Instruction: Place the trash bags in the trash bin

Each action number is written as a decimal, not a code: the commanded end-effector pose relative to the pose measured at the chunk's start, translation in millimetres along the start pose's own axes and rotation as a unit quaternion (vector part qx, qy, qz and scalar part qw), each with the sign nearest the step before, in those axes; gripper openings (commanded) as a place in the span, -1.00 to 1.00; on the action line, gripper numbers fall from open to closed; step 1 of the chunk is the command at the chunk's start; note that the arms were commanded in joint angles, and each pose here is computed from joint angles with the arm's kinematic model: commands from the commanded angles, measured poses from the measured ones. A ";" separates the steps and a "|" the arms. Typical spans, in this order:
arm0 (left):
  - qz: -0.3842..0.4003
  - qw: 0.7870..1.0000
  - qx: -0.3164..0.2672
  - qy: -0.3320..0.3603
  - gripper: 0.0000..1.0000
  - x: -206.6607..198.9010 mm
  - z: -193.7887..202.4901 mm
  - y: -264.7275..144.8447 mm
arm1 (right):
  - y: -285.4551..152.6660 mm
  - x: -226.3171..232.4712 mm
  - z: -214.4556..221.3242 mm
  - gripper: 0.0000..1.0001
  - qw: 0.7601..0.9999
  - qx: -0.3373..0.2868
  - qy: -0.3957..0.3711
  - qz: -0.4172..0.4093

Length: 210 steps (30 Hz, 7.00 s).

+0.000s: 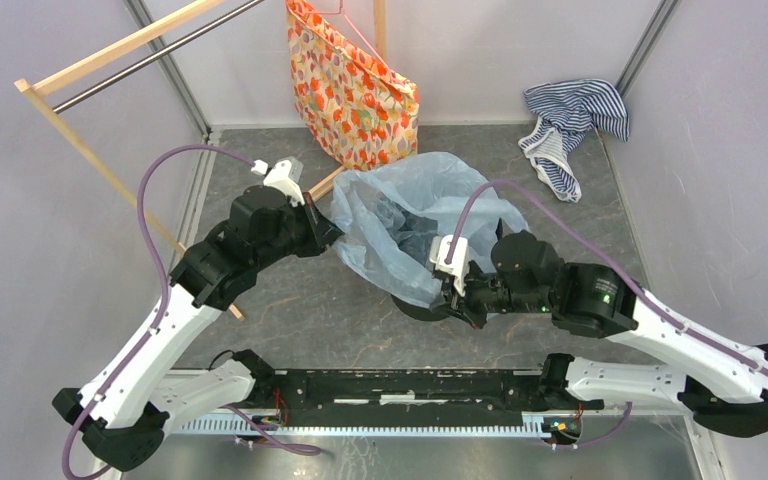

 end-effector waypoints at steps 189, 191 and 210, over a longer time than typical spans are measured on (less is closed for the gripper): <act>-0.061 0.996 0.068 0.020 -0.96 41.0 43.4 94.2 | -106.7 -153.3 0.2 -0.97 0.929 -0.065 0.128 0.342; -0.058 0.996 0.070 0.017 -0.96 40.7 44.7 92.8 | -109.1 -141.2 6.9 -0.99 0.926 -0.071 0.142 0.342; -0.057 0.991 0.116 -0.031 -0.96 59.5 81.1 93.7 | -60.2 -75.5 111.6 -1.00 0.918 -0.066 0.270 0.283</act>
Point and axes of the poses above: each gripper's point midway between its finger pads, its own y axis out along the fingers, its own x axis along the line the jaws close on, z = x × y, the point moved 4 cm from there along -y, back along the fingers, and after that the axes turned 9 degrees about -y, right-handed, at the moved point
